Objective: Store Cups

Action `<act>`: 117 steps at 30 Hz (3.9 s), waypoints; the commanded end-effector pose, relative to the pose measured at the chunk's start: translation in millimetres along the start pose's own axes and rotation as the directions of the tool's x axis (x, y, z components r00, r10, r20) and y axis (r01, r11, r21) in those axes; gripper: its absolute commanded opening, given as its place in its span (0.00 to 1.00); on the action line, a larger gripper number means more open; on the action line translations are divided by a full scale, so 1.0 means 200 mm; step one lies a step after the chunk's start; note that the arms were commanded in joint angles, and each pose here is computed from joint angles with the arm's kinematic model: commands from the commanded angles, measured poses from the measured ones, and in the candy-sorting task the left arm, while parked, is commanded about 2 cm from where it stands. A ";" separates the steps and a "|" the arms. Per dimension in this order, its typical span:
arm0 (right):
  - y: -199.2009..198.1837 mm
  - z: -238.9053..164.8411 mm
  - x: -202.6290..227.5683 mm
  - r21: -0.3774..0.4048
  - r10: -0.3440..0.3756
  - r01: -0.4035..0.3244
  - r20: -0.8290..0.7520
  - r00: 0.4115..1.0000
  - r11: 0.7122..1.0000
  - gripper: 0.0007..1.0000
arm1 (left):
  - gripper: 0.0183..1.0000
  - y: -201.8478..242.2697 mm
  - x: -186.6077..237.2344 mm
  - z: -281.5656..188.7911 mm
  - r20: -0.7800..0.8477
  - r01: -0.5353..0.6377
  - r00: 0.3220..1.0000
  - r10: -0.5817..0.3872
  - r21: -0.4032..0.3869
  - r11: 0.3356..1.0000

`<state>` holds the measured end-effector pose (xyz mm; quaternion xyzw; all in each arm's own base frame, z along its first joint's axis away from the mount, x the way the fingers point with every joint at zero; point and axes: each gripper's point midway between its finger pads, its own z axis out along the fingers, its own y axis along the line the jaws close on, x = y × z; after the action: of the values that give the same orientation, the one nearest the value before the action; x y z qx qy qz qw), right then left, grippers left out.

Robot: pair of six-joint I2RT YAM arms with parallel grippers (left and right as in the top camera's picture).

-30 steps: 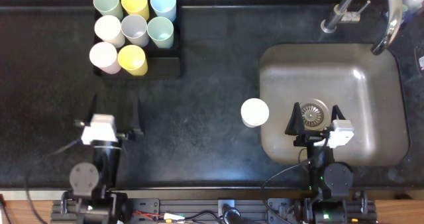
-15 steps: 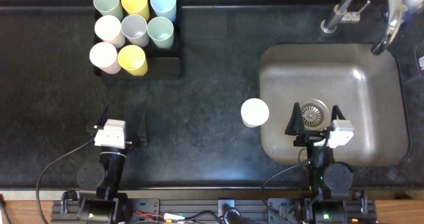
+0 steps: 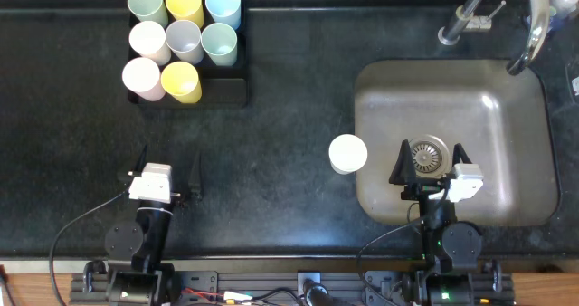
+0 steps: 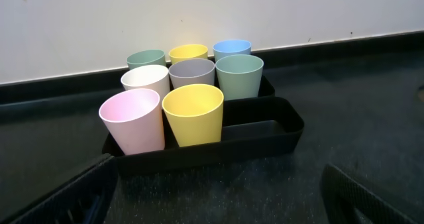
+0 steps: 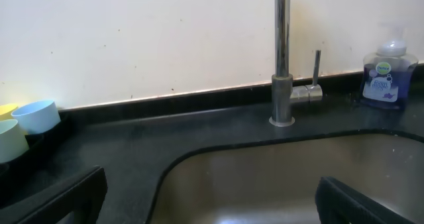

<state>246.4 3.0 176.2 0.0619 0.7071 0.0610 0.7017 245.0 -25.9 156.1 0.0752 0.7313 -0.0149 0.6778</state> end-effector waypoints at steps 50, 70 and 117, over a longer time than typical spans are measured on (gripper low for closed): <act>0.42 0.30 0.10 -0.522 -0.540 0.177 -0.838 0.076 0.834 1.00 | 1.00 0.01 0.00 0.00 0.004 -0.019 1.000 0.019 -0.012 1.000; 0.38 0.26 0.43 -0.641 -0.630 0.118 -0.767 -0.122 0.758 1.00 | 1.00 0.01 0.00 0.00 0.004 -0.019 1.000 0.019 -0.012 1.000; 1.13 0.71 -0.33 -0.624 -0.662 0.223 -0.686 0.302 0.749 0.04 | 1.00 0.01 0.00 0.00 0.004 -0.019 1.000 0.019 -0.012 1.000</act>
<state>366.1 179.5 290.6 -0.3272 0.9216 0.0298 0.2065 245.1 -23.5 156.6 0.0705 0.7310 -0.0097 0.6787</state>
